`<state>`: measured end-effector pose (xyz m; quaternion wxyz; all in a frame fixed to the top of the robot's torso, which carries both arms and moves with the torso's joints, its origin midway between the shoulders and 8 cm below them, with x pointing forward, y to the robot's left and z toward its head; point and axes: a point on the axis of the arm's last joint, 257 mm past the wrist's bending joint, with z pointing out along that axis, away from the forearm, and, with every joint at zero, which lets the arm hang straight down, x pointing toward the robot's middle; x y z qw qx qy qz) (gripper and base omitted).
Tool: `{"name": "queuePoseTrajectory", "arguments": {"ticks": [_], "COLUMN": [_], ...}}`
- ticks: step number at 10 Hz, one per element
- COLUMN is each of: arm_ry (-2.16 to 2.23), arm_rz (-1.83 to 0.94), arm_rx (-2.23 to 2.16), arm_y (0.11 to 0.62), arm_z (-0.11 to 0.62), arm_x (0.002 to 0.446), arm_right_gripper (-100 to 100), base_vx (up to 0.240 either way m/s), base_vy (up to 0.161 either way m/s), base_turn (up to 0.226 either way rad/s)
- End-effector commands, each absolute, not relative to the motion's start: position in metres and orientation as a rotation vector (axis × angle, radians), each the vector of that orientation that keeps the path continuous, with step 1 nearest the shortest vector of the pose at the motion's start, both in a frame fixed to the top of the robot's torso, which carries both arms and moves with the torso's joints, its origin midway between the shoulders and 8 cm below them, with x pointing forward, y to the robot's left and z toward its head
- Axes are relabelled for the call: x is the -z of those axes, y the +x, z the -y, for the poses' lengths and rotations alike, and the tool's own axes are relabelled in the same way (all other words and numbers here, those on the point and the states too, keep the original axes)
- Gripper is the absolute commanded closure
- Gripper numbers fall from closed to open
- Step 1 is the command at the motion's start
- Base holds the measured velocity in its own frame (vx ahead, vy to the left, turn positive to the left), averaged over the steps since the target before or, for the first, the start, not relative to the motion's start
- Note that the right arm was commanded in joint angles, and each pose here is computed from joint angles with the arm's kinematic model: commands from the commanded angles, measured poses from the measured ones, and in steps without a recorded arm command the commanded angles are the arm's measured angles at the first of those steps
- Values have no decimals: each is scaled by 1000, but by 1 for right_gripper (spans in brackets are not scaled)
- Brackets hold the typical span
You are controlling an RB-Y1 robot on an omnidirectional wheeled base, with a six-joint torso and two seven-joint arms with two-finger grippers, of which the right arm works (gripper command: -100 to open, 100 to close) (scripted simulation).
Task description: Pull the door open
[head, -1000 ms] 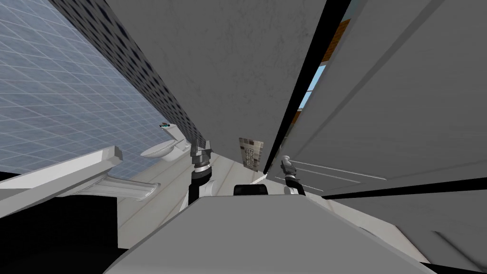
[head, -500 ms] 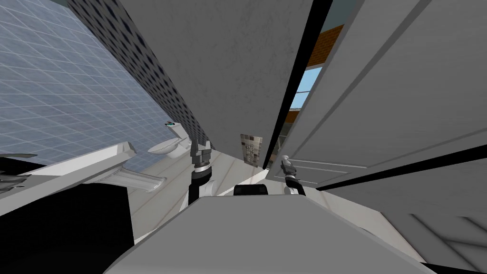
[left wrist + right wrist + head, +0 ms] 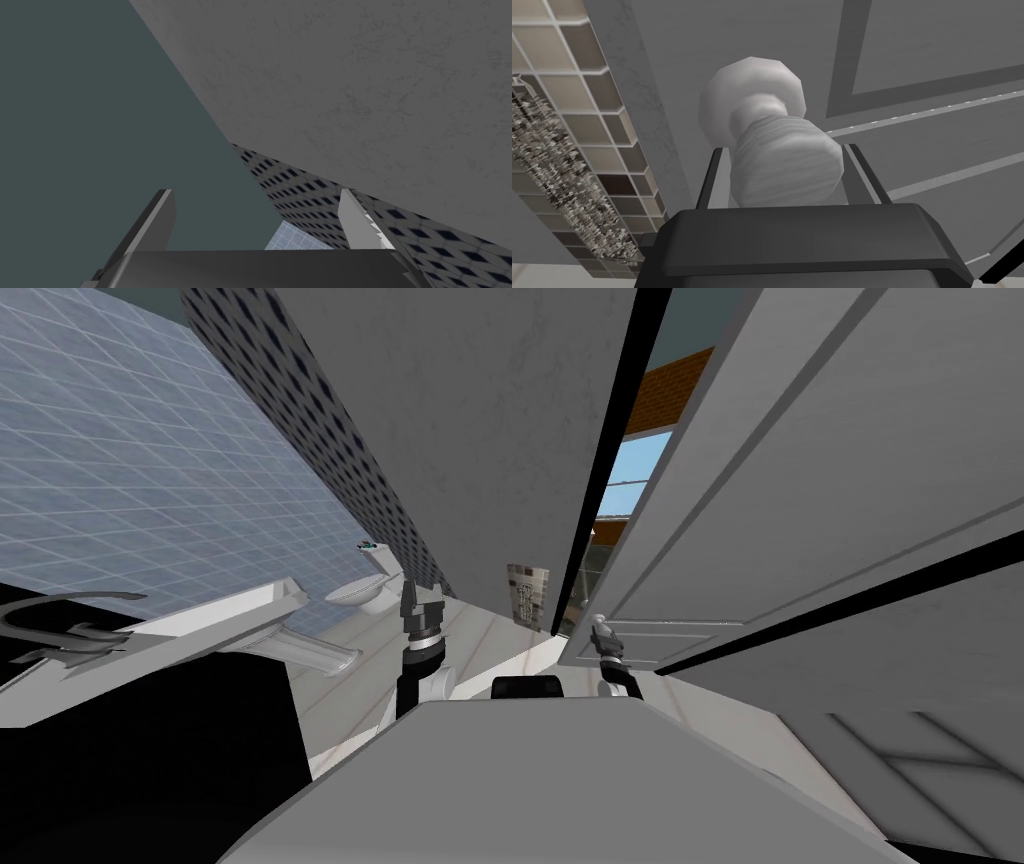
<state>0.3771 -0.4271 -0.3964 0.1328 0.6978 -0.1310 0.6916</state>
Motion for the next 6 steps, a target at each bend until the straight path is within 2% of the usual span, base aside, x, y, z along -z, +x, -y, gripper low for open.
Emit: {"name": "queuePoseTrajectory", "arguments": {"ticks": [1,6], "arm_ry": [2012,2012], "arm_rz": [382,384], "arm_rx": [-2002,-2002], "arm_y": [377,377], "arm_z": [433,435], "arm_x": [395,395], "arm_right_gripper": [100,100], "base_vx": [-172,-215], "base_vy": [26,-18], "base_turn": [-6,28]}}
